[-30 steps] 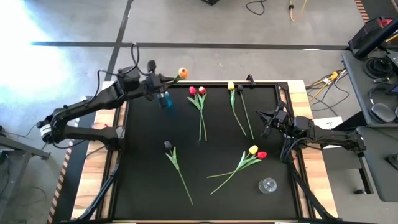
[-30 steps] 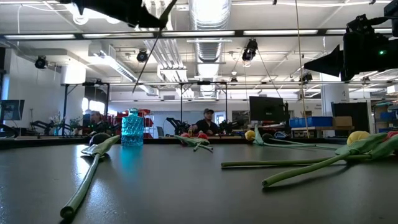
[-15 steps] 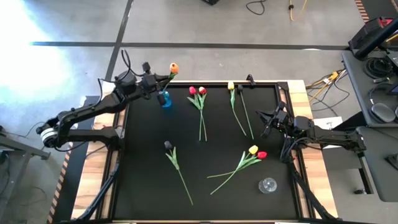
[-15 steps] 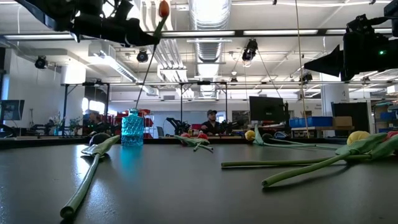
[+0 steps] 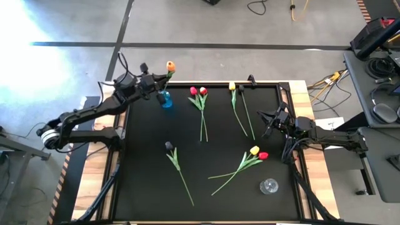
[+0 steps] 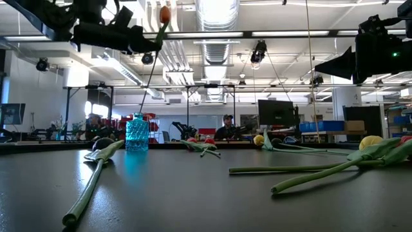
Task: Sort flowers into vase by color
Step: Put the orange flower into the blue vase
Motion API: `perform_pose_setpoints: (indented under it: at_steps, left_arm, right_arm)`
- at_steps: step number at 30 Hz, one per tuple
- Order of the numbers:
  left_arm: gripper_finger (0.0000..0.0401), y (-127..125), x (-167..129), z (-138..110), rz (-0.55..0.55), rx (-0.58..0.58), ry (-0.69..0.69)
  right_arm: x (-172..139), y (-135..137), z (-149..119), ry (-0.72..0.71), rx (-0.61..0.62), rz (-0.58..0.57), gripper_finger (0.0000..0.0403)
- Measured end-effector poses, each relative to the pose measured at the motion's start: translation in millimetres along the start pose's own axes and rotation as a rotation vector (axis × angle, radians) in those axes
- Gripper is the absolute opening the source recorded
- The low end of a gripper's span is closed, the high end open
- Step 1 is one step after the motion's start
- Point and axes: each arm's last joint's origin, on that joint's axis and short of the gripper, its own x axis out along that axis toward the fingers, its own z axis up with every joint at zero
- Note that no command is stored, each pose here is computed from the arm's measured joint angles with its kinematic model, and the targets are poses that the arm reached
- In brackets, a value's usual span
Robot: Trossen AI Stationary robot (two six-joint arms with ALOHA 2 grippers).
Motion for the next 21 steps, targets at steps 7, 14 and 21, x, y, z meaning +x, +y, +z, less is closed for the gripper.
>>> perform_pose_setpoints:
  at_steps: [7, 14, 21]
  left_arm:
    - [0.0, -4, -12, -21, 0.05, 0.011, -0.082]
    - [0.0, -3, -26, -42, 0.124, 0.007, -0.101]
    - [0.0, 4, -33, -62, 0.209, 0.026, -0.055]
  right_arm:
    - [0, 0, 0, 0.0, 0.0, 0.0, 0.0009]
    - [0, 0, 0, 0.0, 0.0, 0.0, 0.0009]
    - [0, 0, 0, 0.0, 0.0, 0.0, 0.0009]
